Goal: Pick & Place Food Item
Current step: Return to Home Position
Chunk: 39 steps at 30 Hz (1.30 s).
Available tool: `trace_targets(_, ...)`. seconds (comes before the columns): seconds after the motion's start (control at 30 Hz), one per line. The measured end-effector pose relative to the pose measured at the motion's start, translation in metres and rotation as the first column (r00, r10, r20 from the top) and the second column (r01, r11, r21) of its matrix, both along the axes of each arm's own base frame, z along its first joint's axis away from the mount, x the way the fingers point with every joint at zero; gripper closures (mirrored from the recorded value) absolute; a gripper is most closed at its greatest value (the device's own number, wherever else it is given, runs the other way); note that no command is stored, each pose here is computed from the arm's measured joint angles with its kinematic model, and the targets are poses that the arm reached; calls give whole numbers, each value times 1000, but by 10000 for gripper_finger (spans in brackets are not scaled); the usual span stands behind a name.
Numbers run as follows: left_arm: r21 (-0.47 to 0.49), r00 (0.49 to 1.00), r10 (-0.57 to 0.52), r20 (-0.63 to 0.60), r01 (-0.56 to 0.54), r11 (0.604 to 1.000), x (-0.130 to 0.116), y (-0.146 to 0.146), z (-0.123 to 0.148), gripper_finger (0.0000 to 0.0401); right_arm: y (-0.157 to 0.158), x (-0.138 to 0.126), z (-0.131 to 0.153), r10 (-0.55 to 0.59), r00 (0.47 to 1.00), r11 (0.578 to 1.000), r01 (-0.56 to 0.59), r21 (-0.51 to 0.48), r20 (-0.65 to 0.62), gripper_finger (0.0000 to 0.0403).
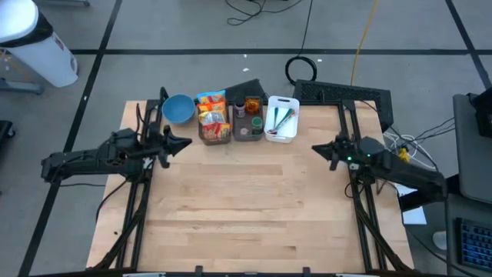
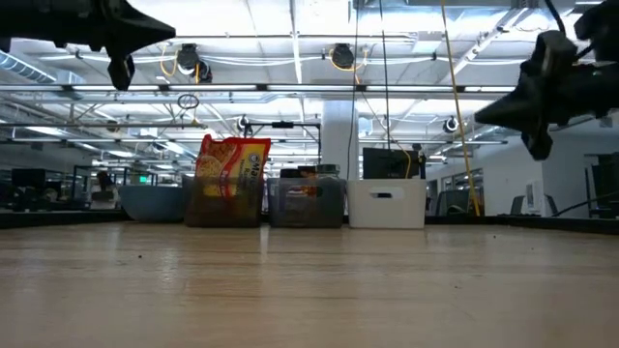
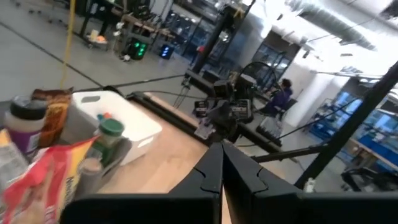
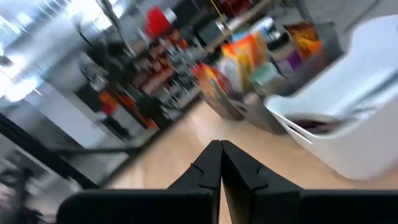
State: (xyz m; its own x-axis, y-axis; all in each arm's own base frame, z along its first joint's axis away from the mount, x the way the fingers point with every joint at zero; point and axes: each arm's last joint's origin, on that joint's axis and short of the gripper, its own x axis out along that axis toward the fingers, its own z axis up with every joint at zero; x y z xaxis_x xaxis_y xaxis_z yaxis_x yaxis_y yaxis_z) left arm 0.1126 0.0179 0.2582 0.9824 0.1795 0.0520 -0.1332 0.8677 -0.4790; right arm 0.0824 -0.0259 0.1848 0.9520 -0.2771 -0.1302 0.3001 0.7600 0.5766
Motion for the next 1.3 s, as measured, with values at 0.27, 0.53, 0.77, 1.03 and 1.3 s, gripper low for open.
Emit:
trace_targets(0.27,-33,994,44,-95,-47,998,0,1,-10,396,-3,10,-15,-15,989,999,10,39,150,403)
trace_targets(0.53,-39,985,74,-158,-81,996,-1,2,-16,372,-3,12,-18,-1,993,999,6,-41,116,403)
trace_targets(0.77,14,961,33,-276,-30,999,-2,1,-26,369,-4,16,-24,11,999,998,-9,-57,37,403)
trace_targets(1.03,86,967,3,-255,20,996,-3,-4,-23,382,-5,19,-28,19,999,993,-24,-117,-39,403)
trace_targets(1.3,385,977,45,-210,41,922,-9,-10,-16,385,-6,19,-25,24,999,974,-32,-225,-40,403)
